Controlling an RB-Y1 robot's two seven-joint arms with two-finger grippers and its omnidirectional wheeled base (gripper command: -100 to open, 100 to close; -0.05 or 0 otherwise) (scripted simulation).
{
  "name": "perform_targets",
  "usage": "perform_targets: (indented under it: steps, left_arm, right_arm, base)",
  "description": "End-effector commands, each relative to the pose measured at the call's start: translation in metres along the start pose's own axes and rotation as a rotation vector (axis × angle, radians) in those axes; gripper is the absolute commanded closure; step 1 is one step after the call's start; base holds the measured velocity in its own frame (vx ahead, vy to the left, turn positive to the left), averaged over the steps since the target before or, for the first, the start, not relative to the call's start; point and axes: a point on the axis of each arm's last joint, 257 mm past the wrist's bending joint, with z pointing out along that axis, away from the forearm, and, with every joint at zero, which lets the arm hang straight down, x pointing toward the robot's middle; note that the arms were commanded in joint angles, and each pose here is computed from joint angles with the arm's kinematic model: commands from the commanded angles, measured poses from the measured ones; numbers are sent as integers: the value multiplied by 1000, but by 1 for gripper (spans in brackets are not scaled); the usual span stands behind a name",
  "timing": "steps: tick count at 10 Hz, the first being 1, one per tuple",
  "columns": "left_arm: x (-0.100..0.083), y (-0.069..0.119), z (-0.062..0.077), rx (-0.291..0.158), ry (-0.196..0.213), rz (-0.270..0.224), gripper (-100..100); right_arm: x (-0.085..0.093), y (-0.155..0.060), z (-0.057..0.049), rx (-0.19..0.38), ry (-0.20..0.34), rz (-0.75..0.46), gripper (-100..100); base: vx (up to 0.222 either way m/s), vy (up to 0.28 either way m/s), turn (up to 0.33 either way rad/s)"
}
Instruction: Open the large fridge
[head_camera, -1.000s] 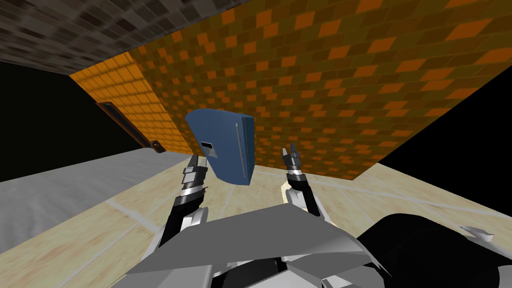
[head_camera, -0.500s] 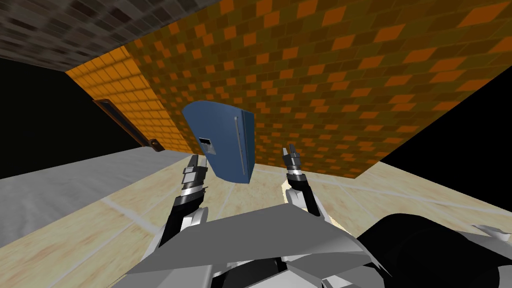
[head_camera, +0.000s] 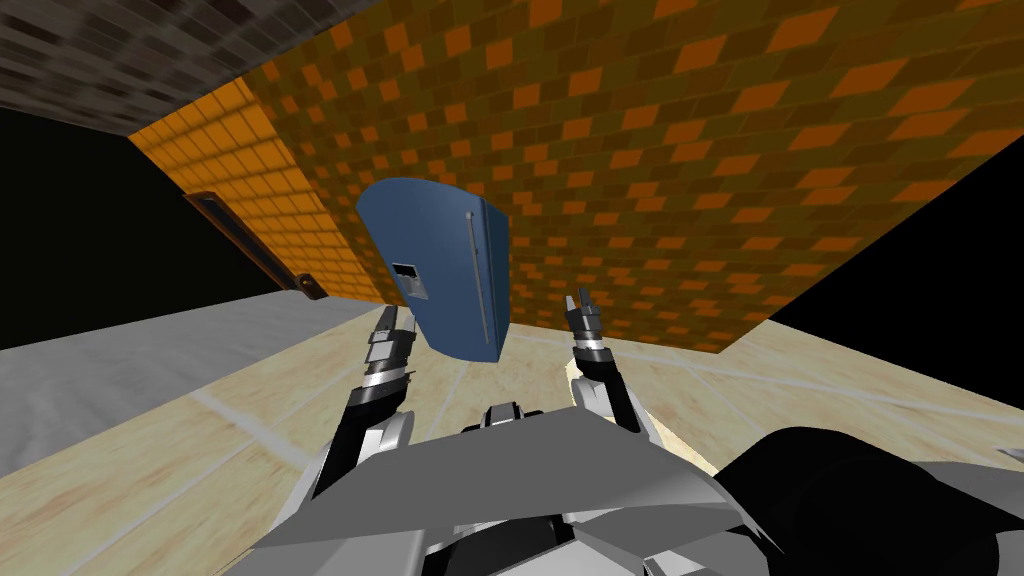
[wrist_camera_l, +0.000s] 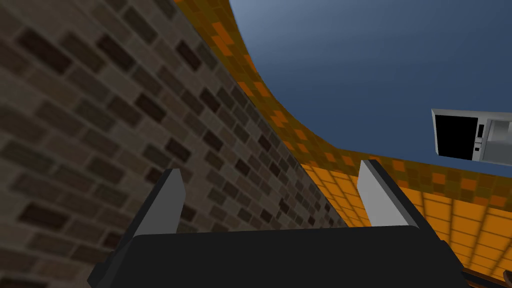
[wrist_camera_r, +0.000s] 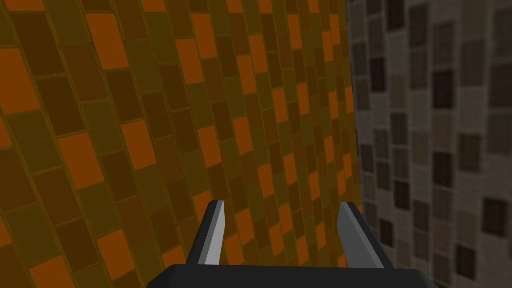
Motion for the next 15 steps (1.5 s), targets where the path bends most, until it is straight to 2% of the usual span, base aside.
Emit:
perform_targets:
  steps: [1, 2, 3, 5, 6, 7, 8, 9, 10, 13, 14, 15]
  left_arm:
    - [2, 3, 17, -6, 44, 27, -100]
    - [1, 4, 25, -6, 54, 37, -100]
    - [2, 4, 26, -8, 54, 36, -100]
    - [-2, 5, 46, -11, 63, 54, -100]
    - [-1, 6, 50, -16, 63, 51, -100]
    - [-4, 5, 62, -17, 62, 57, -100]
    - [-4, 6, 64, -20, 62, 56, -100]
    - [-8, 4, 75, -17, 57, 61, -100]
    - [-7, 5, 79, -26, 57, 59, -100]
    - [-16, 1, 104, -30, 41, 63, -100]
    - [-14, -2, 111, -29, 40, 57, -100]
    - [-14, 1, 111, -40, 40, 58, -100]
  right_arm:
    - [0, 0, 0, 0, 0, 0, 0]
    - [0, 0, 0, 0, 0, 0, 0]
    - [0, 0, 0, 0, 0, 0, 0]
    - [0, 0, 0, 0, 0, 0, 0]
    - [0, 0, 0, 0, 0, 0, 0]
    - [0, 0, 0, 0, 0, 0, 0]
    - [0, 0, 0, 0, 0, 0, 0]
    - [0, 0, 0, 0, 0, 0, 0]
    - [0, 0, 0, 0, 0, 0, 0]
    - [0, 0, 0, 0, 0, 0, 0]
    - [0, 0, 0, 0, 0, 0, 0]
    - [0, 0, 0, 0, 0, 0, 0]
  base:
    - [16, -18, 38]
    - [22, -23, 43]
    - [19, -16, 15]
    - [20, -18, 45]
    - [22, -18, 19]
    - [17, -18, 34]
    - [13, -15, 21]
    - [15, -18, 44]
    - [17, -18, 23]
    - [23, -21, 40]
    - [18, -20, 27]
    - [10, -10, -3]
